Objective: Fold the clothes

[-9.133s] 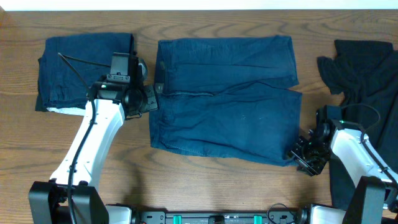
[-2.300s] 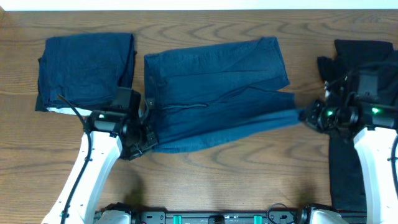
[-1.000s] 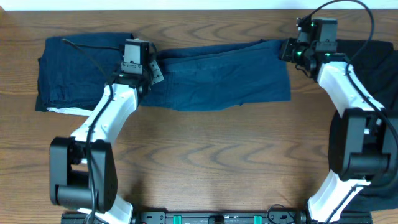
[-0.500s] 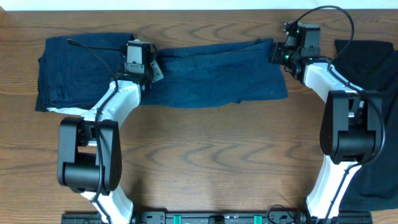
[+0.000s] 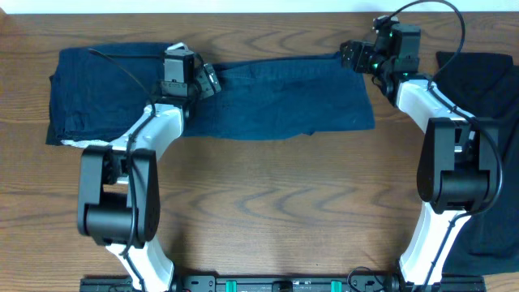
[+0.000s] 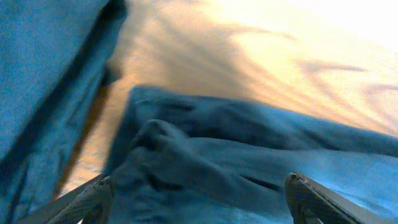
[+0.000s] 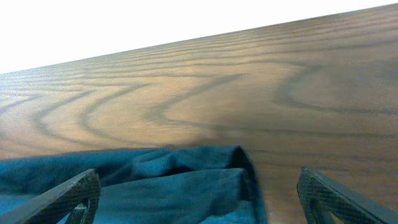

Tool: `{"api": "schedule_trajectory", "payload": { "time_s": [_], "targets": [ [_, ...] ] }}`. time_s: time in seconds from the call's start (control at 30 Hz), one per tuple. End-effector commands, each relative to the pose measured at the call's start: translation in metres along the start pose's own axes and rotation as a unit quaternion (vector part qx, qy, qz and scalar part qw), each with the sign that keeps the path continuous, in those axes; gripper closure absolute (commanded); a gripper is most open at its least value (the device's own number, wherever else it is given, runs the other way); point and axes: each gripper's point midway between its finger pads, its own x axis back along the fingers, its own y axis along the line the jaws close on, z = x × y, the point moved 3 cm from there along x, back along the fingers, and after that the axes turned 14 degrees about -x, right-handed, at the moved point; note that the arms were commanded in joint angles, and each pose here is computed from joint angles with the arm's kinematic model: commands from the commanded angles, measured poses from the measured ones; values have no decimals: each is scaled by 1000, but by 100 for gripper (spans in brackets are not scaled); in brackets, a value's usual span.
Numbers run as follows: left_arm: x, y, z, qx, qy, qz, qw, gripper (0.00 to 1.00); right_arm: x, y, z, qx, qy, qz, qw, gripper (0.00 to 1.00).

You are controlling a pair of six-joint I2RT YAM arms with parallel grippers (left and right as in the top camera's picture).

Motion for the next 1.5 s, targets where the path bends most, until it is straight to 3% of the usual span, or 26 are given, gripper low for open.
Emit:
{"api": "schedule_trajectory", "payload": {
  "time_s": [0.0,0.1,0.17,0.2,0.23,0.27,0.3,0.37,0.5,0.7,1.1,1.47],
  "targets": [
    [39,-25,-42,-30,-45,72,996,11,21,30,-22,17,9,-73,997,1],
    [47,-24,-31,-29,-13,69,997,15,35,40,-15,5,50,-89,995,1],
    [47,-22,-15,-28,23,69,997,48,40,41,0,-8,89,-88,992,1],
    [45,-22,-6,-33,44,71,996,77,41,40,11,-10,112,-81,990,6],
    [44,-22,2,-32,61,70,995,92,42,38,22,-9,133,-73,988,18],
    [42,-20,11,-31,80,68,994,94,42,34,34,-3,156,-58,986,38],
    [41,-20,19,-31,98,69,992,94,44,29,46,3,178,-43,983,67],
    [41,-20,31,-28,123,72,989,94,47,19,69,16,215,-5,976,99],
    [39,-16,45,-26,146,67,987,94,48,5,94,31,242,46,969,99],
    [24,-18,66,-28,176,66,982,94,43,-2,115,35,246,49,967,99],
    [-4,-10,117,-17,253,57,966,94,45,-35,126,36,238,135,961,99],
    [17,-13,147,0,335,71,939,94,99,-89,157,-23,323,302,897,99]
  ]
}}
